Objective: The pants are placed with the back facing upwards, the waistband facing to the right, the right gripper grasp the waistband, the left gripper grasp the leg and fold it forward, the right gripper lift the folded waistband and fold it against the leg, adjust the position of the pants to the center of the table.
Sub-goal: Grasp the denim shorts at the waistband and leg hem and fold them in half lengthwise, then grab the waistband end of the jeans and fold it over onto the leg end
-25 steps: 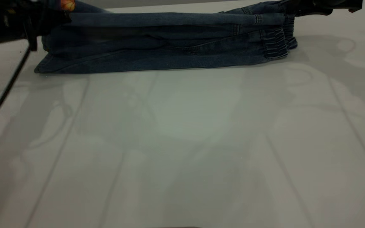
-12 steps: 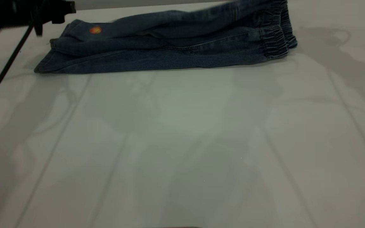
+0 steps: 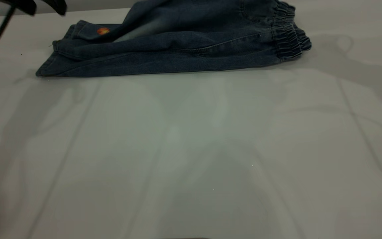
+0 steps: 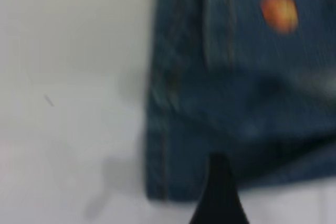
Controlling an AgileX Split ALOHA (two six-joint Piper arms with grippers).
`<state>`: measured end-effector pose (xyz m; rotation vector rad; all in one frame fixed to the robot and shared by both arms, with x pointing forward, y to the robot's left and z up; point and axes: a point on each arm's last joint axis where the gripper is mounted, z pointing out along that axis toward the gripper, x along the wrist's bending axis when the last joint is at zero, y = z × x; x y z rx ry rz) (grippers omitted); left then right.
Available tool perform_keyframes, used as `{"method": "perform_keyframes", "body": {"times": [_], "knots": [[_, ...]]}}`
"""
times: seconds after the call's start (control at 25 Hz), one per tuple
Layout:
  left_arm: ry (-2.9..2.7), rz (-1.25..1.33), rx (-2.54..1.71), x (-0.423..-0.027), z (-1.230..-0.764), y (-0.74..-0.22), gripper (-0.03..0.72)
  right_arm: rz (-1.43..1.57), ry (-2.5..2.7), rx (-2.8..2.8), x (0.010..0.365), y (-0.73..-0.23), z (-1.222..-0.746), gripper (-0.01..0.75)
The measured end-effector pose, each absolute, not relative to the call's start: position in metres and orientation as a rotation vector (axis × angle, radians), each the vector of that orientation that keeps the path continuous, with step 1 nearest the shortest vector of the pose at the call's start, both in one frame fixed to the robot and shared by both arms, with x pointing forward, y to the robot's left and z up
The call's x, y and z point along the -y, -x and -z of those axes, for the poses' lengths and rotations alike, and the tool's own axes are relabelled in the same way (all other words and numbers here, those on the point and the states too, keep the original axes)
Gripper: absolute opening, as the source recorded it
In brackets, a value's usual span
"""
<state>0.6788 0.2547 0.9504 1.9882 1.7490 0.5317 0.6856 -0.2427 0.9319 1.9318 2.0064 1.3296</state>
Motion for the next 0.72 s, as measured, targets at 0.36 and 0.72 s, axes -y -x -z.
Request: {"method": "perform_keyframes", "body": {"times": [0.36, 0.72], "knots": [[-2.21, -0.474, -1.51, -0.187, -0.945, -0.666, 0.489, -1.153, -2.001, -2.02, 0.258, -0.694, -0.89, 0.586], [-2.248, -0.446, -1.487, -0.172, -0.919, -0.669, 0.489, -1.125, -1.979, -2.036, 0.267, -0.722, -0.853, 0.586]]}}
